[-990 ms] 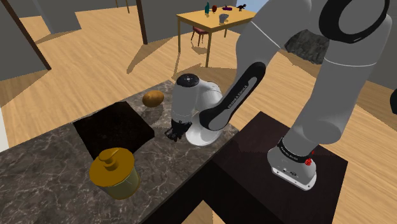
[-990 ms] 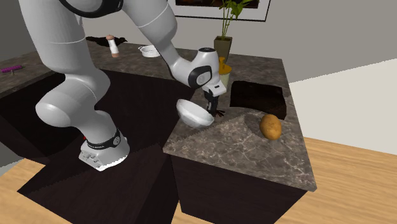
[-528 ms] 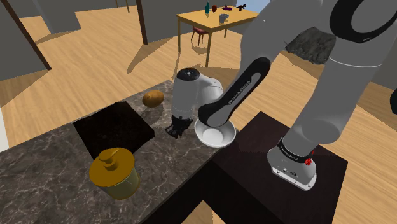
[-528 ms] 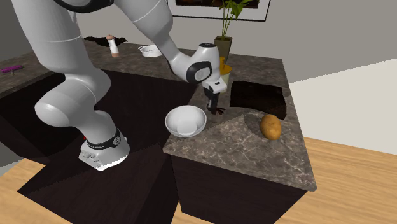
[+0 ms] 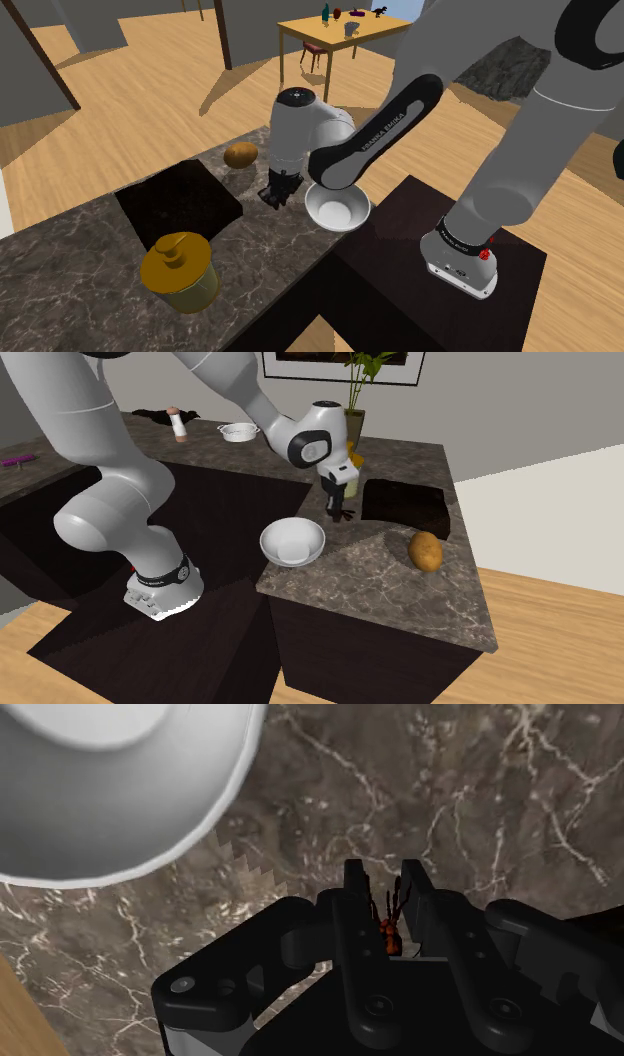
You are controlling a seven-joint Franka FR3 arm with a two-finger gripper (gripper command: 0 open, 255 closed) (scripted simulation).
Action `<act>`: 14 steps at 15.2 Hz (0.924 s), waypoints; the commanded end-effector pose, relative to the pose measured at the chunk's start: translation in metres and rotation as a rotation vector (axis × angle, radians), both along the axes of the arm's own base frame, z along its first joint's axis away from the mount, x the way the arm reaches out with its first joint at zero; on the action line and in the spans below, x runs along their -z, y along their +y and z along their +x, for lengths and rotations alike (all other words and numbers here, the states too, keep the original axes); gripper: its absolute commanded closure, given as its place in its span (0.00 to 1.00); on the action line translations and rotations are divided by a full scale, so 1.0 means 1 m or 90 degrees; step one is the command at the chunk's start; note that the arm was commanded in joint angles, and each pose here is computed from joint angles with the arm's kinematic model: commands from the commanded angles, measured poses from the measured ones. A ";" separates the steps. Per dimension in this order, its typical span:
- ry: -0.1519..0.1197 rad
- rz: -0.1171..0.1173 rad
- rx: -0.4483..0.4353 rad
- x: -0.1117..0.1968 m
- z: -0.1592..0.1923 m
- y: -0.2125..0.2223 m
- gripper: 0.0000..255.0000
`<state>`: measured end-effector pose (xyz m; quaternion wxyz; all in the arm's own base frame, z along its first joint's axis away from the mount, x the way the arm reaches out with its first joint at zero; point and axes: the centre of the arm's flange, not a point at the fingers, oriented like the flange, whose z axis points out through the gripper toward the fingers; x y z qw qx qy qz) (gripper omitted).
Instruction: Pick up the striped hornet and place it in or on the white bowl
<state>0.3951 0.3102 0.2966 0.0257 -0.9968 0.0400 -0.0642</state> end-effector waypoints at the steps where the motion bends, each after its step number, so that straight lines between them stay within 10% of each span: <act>1: 0.000 0.000 0.000 -0.010 0.000 -0.001 1.00; 14: 0.000 0.000 0.000 -0.079 0.000 -0.001 1.00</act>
